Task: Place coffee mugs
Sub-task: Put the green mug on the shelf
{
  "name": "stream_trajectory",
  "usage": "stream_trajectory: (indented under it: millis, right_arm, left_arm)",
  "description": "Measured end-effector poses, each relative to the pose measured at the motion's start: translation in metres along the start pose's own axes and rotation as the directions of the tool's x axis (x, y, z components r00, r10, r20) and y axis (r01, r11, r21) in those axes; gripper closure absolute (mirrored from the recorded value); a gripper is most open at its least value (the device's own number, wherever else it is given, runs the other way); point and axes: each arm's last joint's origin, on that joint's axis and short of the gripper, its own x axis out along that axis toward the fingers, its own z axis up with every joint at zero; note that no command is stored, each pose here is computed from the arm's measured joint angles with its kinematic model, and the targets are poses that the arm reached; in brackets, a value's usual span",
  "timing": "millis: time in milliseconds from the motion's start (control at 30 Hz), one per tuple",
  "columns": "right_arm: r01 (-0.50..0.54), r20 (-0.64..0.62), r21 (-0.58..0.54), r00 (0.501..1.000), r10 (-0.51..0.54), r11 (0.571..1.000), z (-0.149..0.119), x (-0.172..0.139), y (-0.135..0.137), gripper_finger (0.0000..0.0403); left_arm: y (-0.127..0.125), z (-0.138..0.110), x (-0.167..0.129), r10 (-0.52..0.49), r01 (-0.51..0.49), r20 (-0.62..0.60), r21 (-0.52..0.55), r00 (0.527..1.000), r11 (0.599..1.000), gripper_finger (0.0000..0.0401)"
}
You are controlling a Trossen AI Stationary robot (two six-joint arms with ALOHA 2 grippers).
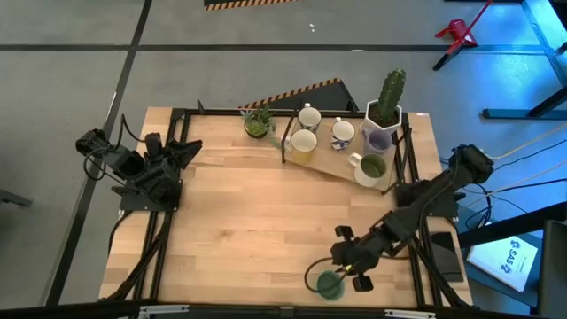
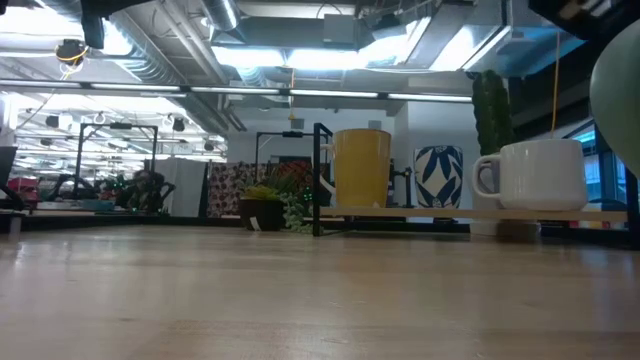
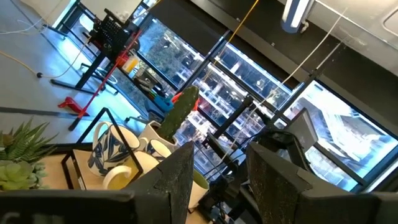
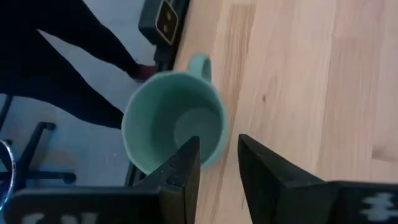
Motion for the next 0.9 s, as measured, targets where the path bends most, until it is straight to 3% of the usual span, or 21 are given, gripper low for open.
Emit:
stream_trajectory:
  millis: [200, 433, 667, 900]
  right_arm:
    - [0.041, -0.035, 0.018, 0.999, -0.041, 0.999, -0.003, 0.011, -0.002, 0.0308]
    - [0.009, -0.101, 0.018, 0.995, -0.007, 1.0, -0.008, 0.029, -0.002, 0.0308]
    - [0.077, -0.097, 0.011, 0.992, -0.075, 0.997, -0.009, 0.029, -0.005, 0.0308]
    - [0.064, -0.143, 0.007, 0.988, -0.063, 0.998, -0.012, 0.04, -0.006, 0.0308]
  left_arm:
    - [-0.001, 0.0, 0.0, -0.019, 0.019, -0.009, 0.001, 1.0, 1.0, 0.0259]
    - [-0.001, 0.0, 0.0, -0.023, 0.023, -0.011, 0.0, 1.0, 1.0, 0.0259]
    - [-0.001, 0.0, 0.0, -0.023, 0.023, -0.012, 0.001, 1.0, 1.0, 0.0259]
    - [-0.001, -0.001, 0.0, -0.023, 0.023, -0.012, 0.0, 1.0, 1.0, 0.0259]
